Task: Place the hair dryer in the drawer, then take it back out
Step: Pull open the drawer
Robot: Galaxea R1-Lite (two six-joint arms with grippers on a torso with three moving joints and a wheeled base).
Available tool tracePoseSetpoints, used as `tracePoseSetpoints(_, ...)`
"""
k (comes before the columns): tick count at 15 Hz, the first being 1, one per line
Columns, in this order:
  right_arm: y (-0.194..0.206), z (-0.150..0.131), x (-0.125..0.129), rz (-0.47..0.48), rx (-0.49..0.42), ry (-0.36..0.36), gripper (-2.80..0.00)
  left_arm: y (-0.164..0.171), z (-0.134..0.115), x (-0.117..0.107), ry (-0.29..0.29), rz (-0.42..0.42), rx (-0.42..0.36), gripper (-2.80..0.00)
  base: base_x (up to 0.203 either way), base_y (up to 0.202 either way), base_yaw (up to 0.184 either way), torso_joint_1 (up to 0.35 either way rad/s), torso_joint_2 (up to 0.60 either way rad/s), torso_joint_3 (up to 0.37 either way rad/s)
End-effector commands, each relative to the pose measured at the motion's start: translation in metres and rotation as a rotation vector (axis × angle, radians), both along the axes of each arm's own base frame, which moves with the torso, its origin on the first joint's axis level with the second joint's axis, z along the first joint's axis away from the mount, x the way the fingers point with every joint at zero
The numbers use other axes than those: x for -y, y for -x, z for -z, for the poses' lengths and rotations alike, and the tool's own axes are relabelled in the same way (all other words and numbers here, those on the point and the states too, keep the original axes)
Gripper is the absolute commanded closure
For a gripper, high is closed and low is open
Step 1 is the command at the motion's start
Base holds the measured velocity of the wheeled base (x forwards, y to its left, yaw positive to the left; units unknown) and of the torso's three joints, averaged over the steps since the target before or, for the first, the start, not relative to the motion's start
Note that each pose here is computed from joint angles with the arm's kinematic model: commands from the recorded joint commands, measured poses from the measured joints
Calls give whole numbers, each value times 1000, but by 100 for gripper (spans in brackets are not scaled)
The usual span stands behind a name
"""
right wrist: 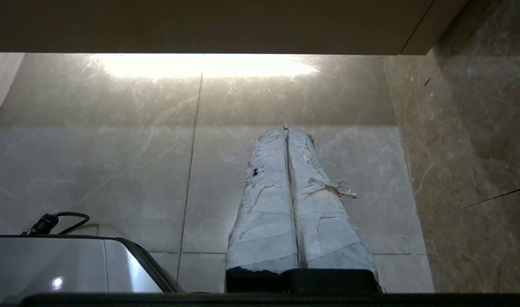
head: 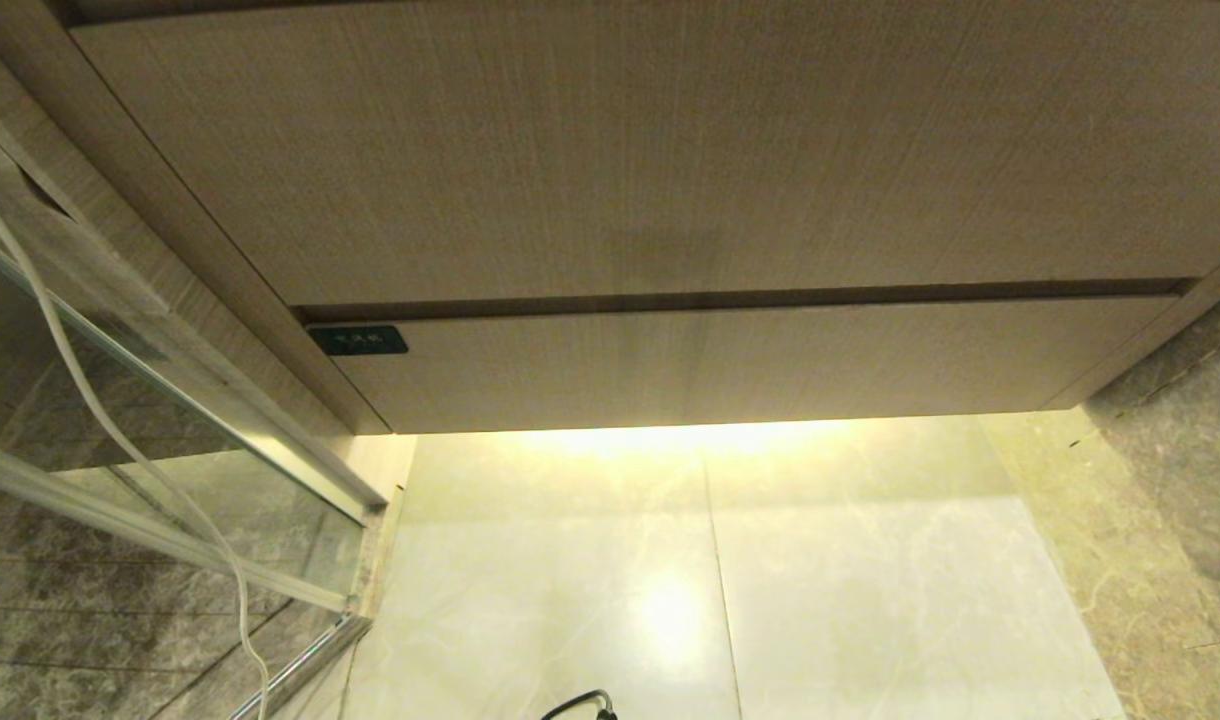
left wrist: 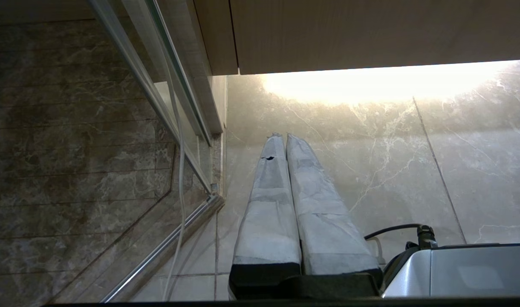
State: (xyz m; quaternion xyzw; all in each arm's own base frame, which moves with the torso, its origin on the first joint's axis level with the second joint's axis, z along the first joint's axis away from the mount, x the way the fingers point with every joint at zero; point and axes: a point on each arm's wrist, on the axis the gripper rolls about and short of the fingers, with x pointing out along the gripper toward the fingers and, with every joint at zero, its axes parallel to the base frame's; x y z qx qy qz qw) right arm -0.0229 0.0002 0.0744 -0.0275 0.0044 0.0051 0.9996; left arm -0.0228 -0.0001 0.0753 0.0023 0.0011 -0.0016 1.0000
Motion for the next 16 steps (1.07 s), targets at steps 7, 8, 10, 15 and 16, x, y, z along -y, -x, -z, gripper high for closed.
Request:
tracePoseSetpoints(7, 0, 0, 0, -4, -2, 24, 0, 0, 0, 0, 0, 0, -2, 0, 0, 0, 0, 0, 0, 0)
tracePoseSetpoints(8, 0, 0, 0, 1, -1, 20, 0, 0, 0, 0, 0, 0, -2, 0, 0, 0, 0, 0, 0, 0)
tracePoseSetpoints(10, 2, -10, 0, -6, 28, 8, 0, 0, 0, 0, 0, 0, -1, 0, 0, 0, 0, 0, 0, 0)
tracePoseSetpoints(15, -4, -148, -1, -51, -28, -38, 0, 0, 0, 0, 0, 0, -4, 0, 0, 0, 0, 0, 0, 0)
tracePoseSetpoints(16, -24, -171, -2, -92, -118, -66, 0, 0, 0, 0, 0, 0, -2, 0, 0, 0, 0, 0, 0, 0)
